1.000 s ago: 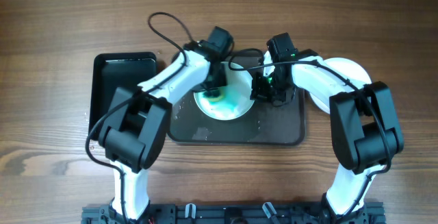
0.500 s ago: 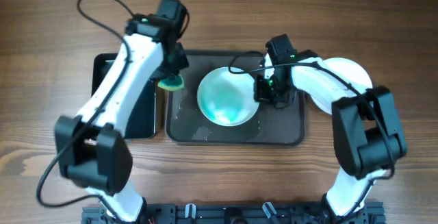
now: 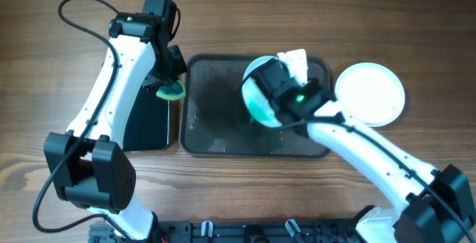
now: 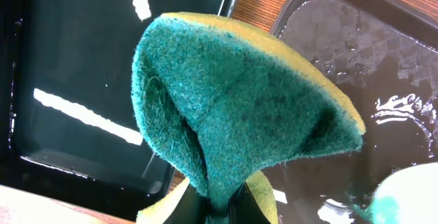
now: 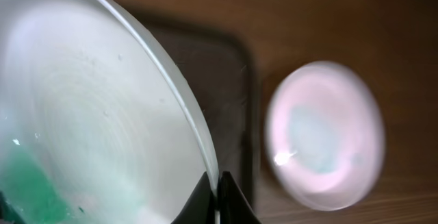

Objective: Clean dirty plates on tray and stack at the side
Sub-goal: 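Lift the last plate with the right gripper and stack it on the pile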

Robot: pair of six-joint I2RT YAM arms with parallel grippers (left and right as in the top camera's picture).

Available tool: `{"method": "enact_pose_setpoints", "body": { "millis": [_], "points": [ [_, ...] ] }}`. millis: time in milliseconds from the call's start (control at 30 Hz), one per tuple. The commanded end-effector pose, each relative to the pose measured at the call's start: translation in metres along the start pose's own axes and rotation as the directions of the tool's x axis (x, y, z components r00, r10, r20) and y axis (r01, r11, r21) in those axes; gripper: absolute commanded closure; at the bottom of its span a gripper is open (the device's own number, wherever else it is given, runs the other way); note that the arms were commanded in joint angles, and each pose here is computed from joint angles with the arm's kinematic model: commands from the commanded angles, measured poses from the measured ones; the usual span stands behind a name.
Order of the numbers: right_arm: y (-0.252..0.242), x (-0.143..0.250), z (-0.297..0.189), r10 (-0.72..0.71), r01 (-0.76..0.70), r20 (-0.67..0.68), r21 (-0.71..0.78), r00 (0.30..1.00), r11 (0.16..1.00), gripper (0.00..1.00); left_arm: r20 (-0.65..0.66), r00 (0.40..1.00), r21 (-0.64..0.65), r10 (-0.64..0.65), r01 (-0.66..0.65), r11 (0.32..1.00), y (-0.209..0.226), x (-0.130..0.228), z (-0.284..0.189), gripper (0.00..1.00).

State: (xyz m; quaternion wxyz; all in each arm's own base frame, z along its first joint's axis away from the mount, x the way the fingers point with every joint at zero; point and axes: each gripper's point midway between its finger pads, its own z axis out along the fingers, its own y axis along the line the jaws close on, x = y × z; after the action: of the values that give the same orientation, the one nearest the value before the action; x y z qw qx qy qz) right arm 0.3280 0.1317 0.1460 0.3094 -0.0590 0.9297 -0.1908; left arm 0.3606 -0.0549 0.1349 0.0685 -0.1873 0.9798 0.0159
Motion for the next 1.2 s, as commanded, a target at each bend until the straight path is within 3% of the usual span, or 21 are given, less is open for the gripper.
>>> {"method": "enact_pose_setpoints", "body": {
  "millis": [0,233,633,767,867,1033,1167],
  "points": [
    [-0.037,-0.030,-0.034,-0.085,0.020,0.211,0.296,0.974,0.955,0.96,0.006,1.000,0.018,0.016,-0.017,1.000,-0.003,-0.002,-0.004,0.96],
    [-0.047,-0.052,-0.076,-0.283,0.084,0.312,0.524,0.907,0.848,0.96,0.006,1.000,0.018,0.016,-0.017,1.000,-0.003,-0.002,-0.004,0.96],
    [-0.042,-0.063,-0.087,-0.297,0.064,0.351,0.546,0.888,0.836,0.96,0.005,1.000,0.018,0.016,-0.016,1.000,-0.003,-0.002,-0.004,0.96],
    [0.010,-0.041,-0.056,-0.245,0.186,0.282,0.218,0.928,0.958,0.96,0.006,1.000,0.018,0.016,-0.017,1.000,-0.003,-0.002,-0.004,0.96],
    [0.037,-0.011,-0.034,-0.099,0.109,0.133,-0.068,0.986,0.992,0.96,0.003,1.000,0.016,0.017,-0.017,1.000,-0.003,-0.001,-0.004,0.96],
    [0.043,0.008,-0.002,0.081,-0.158,-0.195,-0.422,0.978,0.893,0.96,-0.001,1.000,0.013,0.018,-0.018,1.000,-0.002,0.000,-0.004,0.96],
    [0.002,0.002,0.023,0.214,-0.371,-0.342,-0.503,0.915,0.781,0.96,-0.001,1.000,0.014,0.018,-0.018,1.000,-0.002,0.000,-0.004,0.96]
  ]
}}
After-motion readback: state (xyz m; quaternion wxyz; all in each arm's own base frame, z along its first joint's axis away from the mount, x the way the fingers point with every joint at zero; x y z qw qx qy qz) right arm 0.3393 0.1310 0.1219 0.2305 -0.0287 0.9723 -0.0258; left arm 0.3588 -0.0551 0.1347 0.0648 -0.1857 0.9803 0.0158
